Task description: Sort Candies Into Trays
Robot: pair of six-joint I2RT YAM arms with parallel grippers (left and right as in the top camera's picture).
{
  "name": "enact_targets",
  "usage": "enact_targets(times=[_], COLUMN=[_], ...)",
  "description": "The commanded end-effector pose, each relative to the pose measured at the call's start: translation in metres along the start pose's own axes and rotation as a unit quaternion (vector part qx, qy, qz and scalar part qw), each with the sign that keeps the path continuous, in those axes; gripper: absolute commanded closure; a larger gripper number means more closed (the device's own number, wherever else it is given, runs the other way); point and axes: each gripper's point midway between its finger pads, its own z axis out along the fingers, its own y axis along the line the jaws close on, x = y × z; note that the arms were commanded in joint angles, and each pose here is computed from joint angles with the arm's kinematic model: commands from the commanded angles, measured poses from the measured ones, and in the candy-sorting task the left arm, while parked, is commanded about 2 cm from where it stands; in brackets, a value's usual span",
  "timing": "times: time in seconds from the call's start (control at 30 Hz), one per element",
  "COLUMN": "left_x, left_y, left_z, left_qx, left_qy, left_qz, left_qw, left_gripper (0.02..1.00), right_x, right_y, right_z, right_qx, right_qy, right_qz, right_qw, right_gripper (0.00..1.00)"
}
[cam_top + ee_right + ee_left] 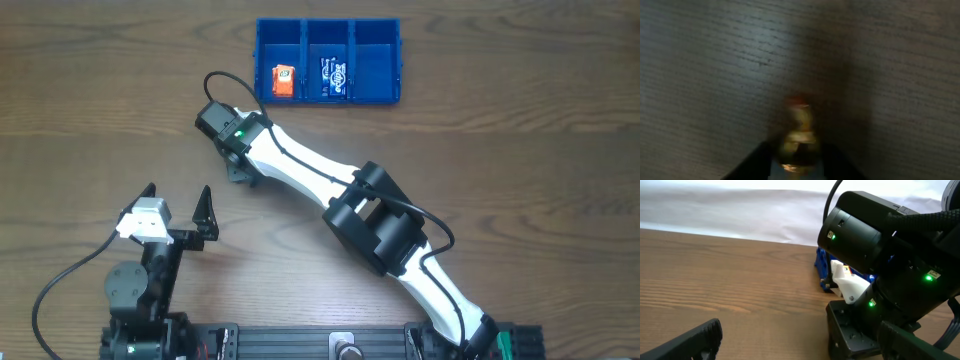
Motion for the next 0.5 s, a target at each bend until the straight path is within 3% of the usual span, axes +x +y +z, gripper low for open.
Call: enact_targets(times=[0.03, 0.3, 0.4, 0.5], left_x=[0.016, 0.016, 0.016, 0.016], left_y=[0.002, 0.002, 0.002, 0.002], left_z=[0.001, 0.001, 0.001, 0.001], left_qx=[-0.001, -0.001, -0.001, -0.001], left_qy=[0.021, 0.021, 0.021, 0.021], left_qz=[0.002, 0.002, 0.002, 0.002], left_qw=[1.000, 1.000, 1.000, 1.000], left_gripper=[0.023, 0.020, 0.020, 0.020], right_x=[0.006, -0.002, -0.014, -0.035], right_y=[-0.005, -0.006, -0.009, -0.028], right_z=[0.014, 0.001, -0.024, -0.076], right_qx=[0.012, 0.009, 0.004, 0.007], right_qy=[0.010, 0.005, -0.014, -0.052], right_qz=[0.002, 0.005, -0.001, 0.003], right_qw=[1.000, 1.000, 1.000, 0.999], right_gripper=[0.785, 0.825, 0.827, 0.827])
